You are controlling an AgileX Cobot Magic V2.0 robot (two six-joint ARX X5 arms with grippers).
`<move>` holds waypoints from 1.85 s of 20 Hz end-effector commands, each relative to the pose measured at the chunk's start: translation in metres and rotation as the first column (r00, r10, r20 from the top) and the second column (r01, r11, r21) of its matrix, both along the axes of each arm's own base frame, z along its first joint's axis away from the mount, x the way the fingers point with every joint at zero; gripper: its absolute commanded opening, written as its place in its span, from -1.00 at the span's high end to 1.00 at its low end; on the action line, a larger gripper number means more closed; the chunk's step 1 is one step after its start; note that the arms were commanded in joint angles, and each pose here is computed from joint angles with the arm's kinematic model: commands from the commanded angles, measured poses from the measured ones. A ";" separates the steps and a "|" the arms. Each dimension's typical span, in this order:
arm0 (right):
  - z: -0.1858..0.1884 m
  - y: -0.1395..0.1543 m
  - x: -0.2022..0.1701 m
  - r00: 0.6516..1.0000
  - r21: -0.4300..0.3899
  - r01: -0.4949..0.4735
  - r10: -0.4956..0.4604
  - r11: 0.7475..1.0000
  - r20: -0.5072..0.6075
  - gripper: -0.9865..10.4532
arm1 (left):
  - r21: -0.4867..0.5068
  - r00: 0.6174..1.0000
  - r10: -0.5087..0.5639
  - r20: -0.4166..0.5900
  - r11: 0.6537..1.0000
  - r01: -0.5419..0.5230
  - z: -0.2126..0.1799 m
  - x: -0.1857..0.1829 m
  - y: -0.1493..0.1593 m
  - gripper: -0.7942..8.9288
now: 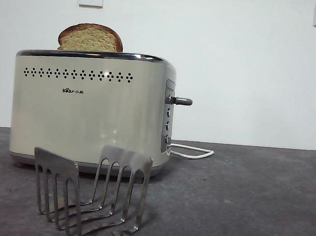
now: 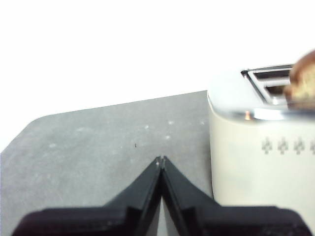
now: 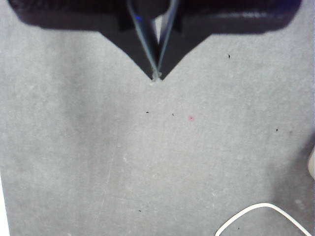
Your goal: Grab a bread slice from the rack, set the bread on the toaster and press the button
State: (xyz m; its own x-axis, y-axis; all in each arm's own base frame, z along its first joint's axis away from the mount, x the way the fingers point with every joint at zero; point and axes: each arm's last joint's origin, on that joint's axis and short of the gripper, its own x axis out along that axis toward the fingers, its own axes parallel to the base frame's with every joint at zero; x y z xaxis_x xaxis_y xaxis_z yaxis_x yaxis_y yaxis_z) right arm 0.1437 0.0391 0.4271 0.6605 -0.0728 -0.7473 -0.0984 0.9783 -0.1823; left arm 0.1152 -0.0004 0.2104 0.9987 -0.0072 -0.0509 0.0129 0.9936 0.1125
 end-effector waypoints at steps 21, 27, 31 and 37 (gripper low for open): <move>-0.004 0.003 0.008 0.999 -0.016 -0.004 0.003 1.000 -0.042 0.83 | -0.015 0.990 0.002 -0.140 1.000 -0.005 -0.063 -0.018 0.000 0.84; -0.005 0.003 0.009 0.999 -0.013 -0.006 0.006 1.000 -0.043 0.83 | -0.015 0.984 0.002 -0.176 1.000 -0.005 -0.066 -0.016 0.000 0.84; -0.001 -0.007 0.003 0.998 -0.052 0.057 -0.055 0.997 0.030 0.83 | -0.015 0.982 0.002 -0.189 1.000 -0.005 -0.067 -0.016 0.000 0.84; -0.069 -0.016 -0.009 0.784 0.234 0.014 -0.156 0.972 0.601 0.83 | -0.015 0.980 0.002 -0.201 1.000 -0.005 -0.068 -0.015 0.000 0.84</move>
